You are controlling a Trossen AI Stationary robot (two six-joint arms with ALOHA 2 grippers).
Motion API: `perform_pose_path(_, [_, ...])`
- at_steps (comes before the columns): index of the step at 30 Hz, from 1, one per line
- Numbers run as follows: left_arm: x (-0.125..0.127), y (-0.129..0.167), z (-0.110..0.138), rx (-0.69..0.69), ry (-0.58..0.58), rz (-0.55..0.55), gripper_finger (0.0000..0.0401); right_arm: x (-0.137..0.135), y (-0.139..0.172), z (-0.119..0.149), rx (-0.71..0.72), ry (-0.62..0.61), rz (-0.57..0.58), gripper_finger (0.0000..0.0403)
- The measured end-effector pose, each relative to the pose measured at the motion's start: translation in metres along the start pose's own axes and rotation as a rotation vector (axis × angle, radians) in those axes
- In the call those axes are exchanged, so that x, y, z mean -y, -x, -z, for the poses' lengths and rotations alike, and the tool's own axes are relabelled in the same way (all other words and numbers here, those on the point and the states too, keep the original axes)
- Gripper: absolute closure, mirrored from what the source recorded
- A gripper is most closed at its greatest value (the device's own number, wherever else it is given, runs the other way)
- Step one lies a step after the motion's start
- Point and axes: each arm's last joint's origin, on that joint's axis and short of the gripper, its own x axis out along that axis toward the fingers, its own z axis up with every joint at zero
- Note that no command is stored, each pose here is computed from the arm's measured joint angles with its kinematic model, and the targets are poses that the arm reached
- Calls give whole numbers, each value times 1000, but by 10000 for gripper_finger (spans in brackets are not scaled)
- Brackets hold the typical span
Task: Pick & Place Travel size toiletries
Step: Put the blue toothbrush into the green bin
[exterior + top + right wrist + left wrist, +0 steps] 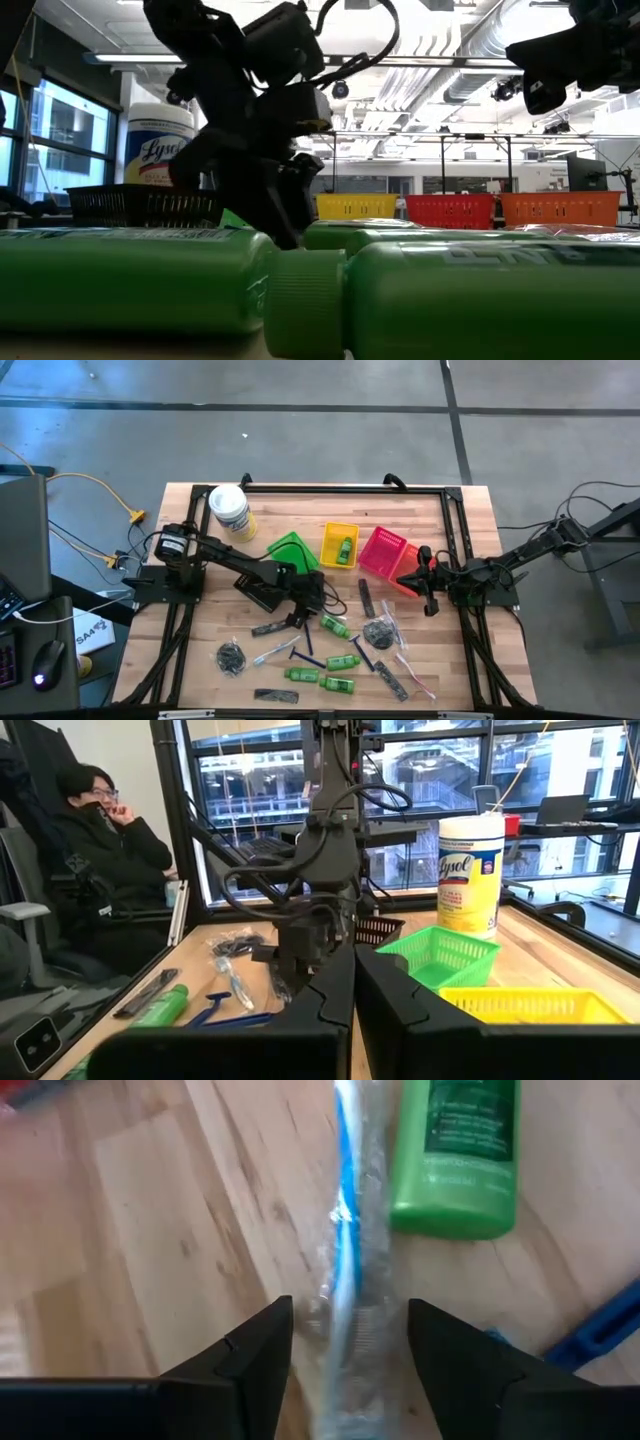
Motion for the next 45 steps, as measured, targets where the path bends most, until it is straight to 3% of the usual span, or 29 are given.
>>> perform_pose_path(6, [0, -2, 0, 0, -1, 3, 238, 0, 0, 0, -2, 1, 0, 398])
perform_pose_path(14, [1, -2, 1, -5, -7, 9, 385, 0, 0, 0, -4, 1, 0, 398])
perform_pose_path(26, [-5, 4, -11, -62, -2, -61, 390, 0, 0, 0, -4, 2, 0, 398])
perform_pose_path(33, [-4, 28, -25, -19, -6, -35, 394, 0, 0, 1, -7, -3, 0, 398])
perform_pose_path(38, [10, 65, -42, 67, -96, -24, 394, 0, 0, 2, -22, 1, -6, 398])
perform_pose_path(45, [23, 151, -54, 261, -290, -68, 394, 0, 0, 3, -33, 1, -11, 398])
